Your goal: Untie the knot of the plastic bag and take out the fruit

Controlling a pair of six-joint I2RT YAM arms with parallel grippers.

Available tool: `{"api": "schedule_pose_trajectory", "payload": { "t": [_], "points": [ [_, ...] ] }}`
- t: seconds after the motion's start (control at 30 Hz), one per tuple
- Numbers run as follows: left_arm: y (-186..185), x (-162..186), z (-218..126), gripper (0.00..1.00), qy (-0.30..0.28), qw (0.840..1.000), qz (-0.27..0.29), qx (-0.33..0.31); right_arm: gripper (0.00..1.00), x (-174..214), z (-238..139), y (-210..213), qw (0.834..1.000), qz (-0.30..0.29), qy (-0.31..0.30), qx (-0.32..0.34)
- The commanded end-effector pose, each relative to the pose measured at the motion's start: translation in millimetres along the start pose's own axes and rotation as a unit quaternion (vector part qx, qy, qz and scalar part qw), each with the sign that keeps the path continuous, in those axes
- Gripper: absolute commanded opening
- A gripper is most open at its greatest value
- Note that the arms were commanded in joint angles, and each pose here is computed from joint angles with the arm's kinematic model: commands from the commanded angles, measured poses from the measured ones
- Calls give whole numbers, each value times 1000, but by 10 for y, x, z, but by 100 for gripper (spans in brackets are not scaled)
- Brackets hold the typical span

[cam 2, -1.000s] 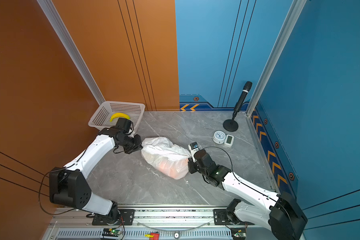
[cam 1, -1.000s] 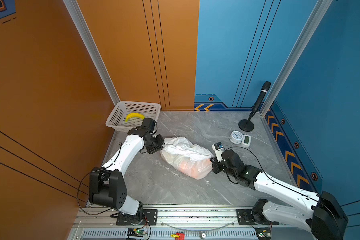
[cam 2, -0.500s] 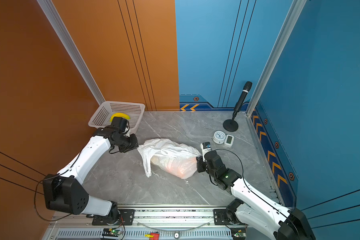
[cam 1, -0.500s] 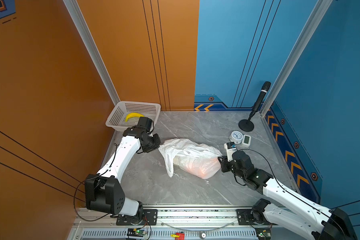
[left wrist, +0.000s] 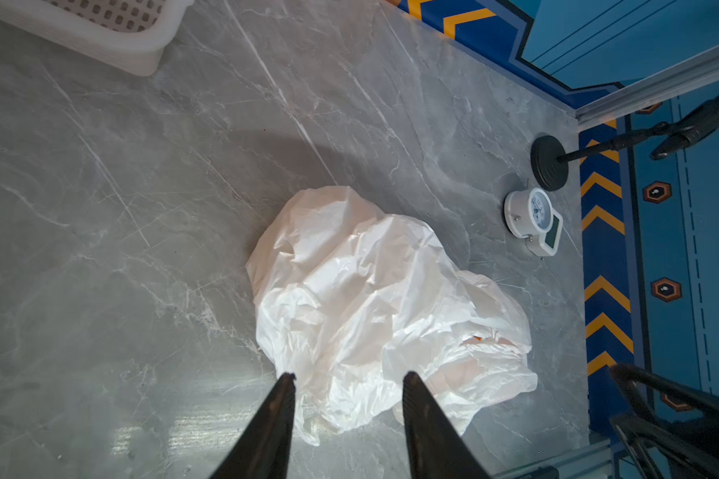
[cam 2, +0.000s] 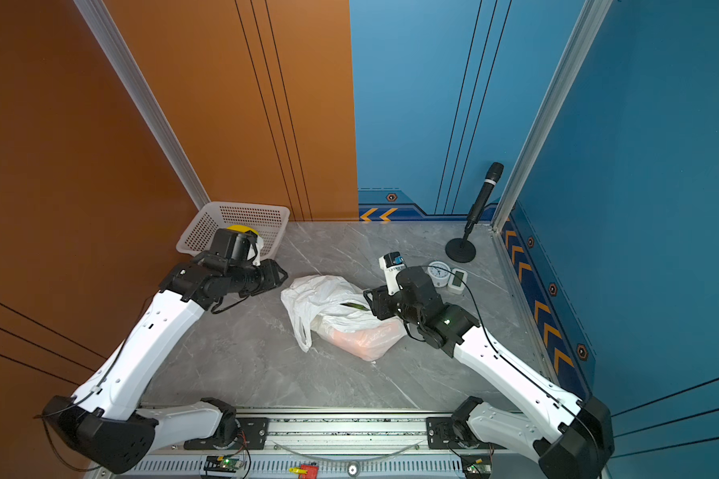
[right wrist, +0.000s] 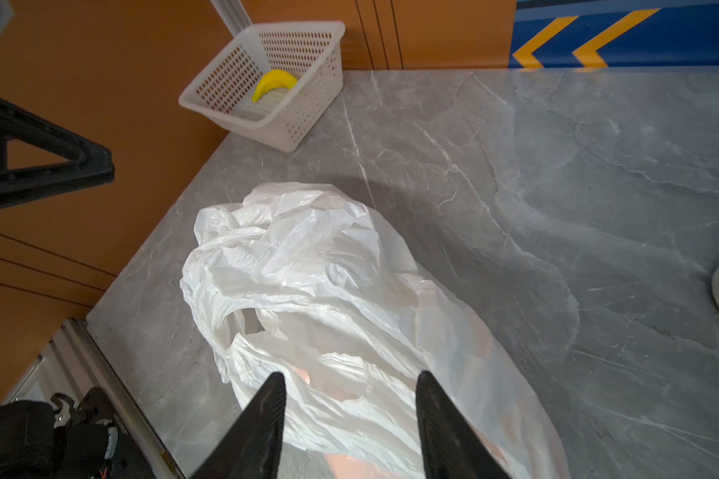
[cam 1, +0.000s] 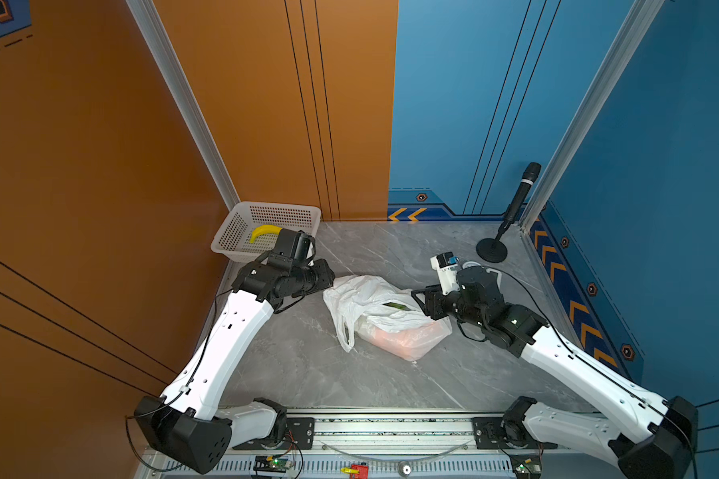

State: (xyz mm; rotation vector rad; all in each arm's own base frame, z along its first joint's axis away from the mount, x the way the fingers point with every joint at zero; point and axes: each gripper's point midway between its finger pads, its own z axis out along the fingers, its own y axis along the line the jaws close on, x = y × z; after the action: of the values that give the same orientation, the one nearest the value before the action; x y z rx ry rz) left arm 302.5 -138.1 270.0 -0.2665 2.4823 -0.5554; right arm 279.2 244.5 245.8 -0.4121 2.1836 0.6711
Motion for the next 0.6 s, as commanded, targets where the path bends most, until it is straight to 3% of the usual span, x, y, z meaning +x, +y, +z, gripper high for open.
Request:
{"api": "schedule_pose_trajectory", "payload": {
  "t": [0.0,0.2,0.4,0.5,0.57],
  "points": [
    [-2,116,-37,45,8,1000,-11,-22,54,354,170,163,992,-55,116,-15],
    [-49,555,162,49,61,997,-26,-39,56,599,508,558,975,-109,186,-60],
    [10,951,478,52,128,990,-23,-60,59,922,862,670,964,-90,235,-88],
    [-34,1078,604,56,142,988,-33,-46,54,1019,945,667,961,-91,246,-85],
    [-26,1150,674,58,149,987,-38,-43,44,1041,963,663,961,-89,247,-84]
  ]
}}
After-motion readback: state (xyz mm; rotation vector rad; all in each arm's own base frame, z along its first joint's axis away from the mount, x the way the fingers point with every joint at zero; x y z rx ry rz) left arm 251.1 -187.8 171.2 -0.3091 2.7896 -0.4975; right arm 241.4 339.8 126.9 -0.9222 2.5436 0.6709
